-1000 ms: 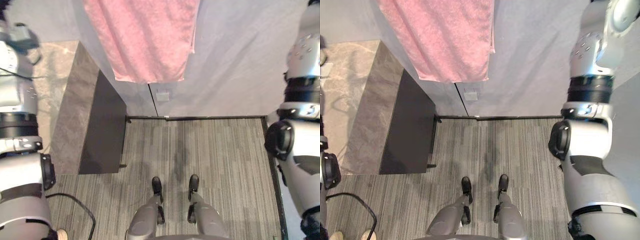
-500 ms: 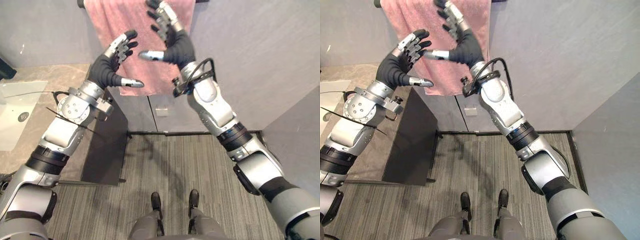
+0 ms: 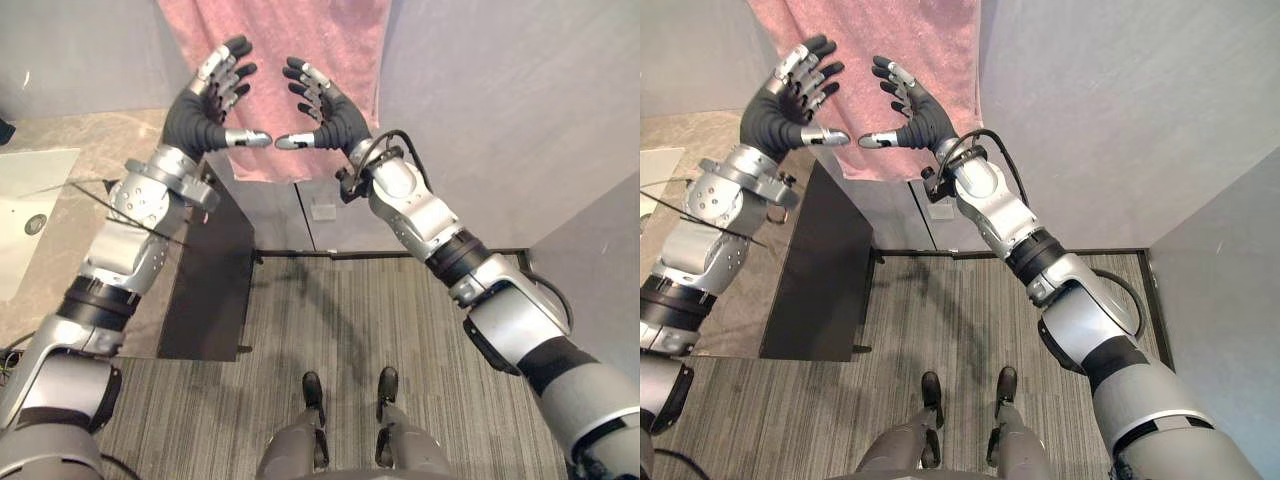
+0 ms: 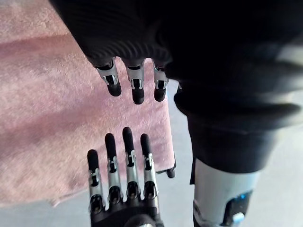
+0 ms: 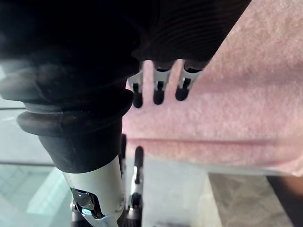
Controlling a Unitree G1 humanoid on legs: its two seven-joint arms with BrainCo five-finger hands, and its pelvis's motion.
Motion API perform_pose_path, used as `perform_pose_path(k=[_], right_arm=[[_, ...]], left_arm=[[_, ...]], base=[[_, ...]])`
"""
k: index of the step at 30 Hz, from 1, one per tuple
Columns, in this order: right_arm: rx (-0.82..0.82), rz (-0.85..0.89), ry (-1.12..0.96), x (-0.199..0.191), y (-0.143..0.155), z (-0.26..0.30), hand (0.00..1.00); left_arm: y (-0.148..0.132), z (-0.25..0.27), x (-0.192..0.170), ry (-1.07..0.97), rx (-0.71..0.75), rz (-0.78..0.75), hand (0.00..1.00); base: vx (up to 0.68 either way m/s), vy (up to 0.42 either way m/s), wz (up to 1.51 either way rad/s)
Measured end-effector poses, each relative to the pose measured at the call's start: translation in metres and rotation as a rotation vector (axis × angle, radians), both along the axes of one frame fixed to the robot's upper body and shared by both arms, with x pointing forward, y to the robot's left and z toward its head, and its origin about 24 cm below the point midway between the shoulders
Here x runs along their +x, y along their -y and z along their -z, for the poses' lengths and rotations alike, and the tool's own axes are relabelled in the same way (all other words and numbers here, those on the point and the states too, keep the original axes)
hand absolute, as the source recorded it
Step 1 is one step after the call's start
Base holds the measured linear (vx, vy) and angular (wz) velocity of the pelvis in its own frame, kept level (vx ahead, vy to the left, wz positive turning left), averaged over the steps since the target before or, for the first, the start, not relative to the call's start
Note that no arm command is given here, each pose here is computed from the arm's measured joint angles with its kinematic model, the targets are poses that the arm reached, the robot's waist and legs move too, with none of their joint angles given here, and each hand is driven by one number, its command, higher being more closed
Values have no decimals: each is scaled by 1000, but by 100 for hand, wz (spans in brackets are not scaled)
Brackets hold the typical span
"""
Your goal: Organize washtable
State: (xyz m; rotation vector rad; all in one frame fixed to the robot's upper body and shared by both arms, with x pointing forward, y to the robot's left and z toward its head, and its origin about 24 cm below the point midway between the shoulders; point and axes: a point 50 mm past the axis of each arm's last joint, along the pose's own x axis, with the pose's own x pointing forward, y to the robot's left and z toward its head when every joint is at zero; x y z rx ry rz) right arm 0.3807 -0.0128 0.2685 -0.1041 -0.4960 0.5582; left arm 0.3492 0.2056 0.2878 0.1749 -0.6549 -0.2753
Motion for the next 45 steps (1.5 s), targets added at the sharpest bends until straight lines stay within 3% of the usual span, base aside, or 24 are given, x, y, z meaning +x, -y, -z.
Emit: perform_pose_path(k=[7, 19, 24, 31, 37, 45], right_arm=[[84, 64, 18, 7, 13, -27, 0], [288, 147, 30, 13, 39, -71, 0], [476, 228, 32, 17, 88, -93, 0], [598, 365, 92, 11, 163, -110, 0], [611, 524, 117, -3, 234, -70, 0], [609, 607, -54, -34, 269, 54, 0]], left_arm=[[-7, -21, 11, 25, -81, -51, 0], [9, -62, 20, 88, -199, -17, 0], [-9, -64, 21, 89, -290, -62, 0], [-68, -22, 14, 22, -424, -208, 0], [-119, 35, -12, -65, -482, -329, 0], [-121, 90, -36, -193, -386, -323, 0]], base=[[-41, -2, 4], [-37, 3, 6], [-15, 47, 2], [-13, 20, -4], [-38, -4, -7], [-59, -29, -2]])
